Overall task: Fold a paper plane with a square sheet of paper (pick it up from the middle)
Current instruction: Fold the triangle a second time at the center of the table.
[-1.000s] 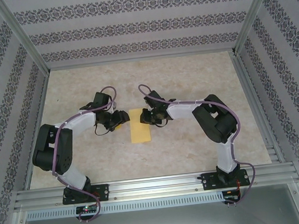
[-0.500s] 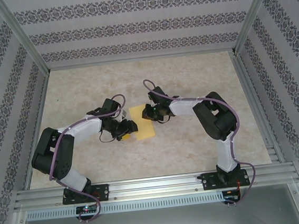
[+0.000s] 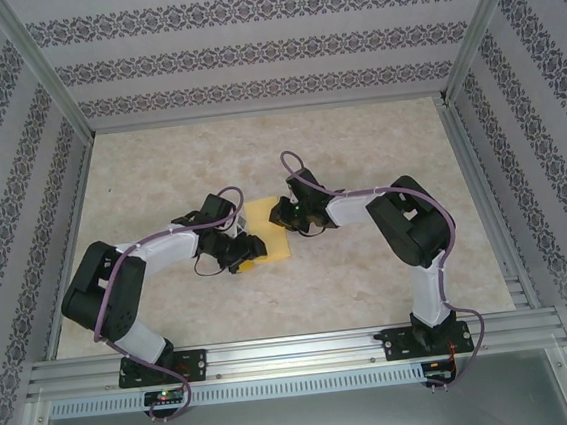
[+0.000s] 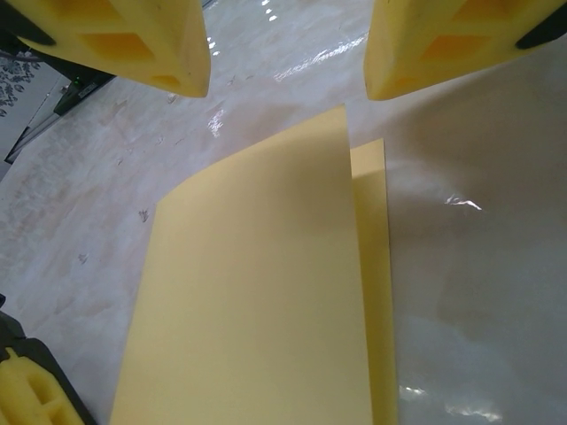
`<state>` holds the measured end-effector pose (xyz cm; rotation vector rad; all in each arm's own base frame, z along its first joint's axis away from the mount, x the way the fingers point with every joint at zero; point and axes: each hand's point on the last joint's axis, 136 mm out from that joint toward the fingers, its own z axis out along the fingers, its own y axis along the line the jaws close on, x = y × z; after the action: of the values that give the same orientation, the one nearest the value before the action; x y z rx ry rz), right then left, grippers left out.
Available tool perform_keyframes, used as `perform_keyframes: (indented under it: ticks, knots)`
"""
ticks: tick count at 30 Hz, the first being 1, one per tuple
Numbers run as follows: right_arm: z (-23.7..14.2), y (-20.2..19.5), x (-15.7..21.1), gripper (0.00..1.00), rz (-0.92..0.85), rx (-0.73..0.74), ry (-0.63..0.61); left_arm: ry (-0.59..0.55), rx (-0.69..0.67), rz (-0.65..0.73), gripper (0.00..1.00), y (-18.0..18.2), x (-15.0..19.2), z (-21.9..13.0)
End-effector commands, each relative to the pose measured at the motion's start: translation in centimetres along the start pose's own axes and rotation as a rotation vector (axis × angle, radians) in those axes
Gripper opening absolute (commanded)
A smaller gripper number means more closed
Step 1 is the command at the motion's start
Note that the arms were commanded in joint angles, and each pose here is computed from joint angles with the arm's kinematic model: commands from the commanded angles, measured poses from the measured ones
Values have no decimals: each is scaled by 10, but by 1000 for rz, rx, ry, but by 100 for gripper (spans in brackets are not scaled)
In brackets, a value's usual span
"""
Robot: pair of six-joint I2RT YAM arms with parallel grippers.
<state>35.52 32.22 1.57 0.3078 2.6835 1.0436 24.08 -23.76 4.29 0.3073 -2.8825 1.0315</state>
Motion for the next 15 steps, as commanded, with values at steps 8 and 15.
perform_keyframes:
  ticks: [8,15]
  knots:
    - [8,-37,33,17,56,108,74,-36,50,2,47,-11,-12,9]
    - [6,-36,33,17,61,103,70,-35,79,-2,47,-14,-16,14]
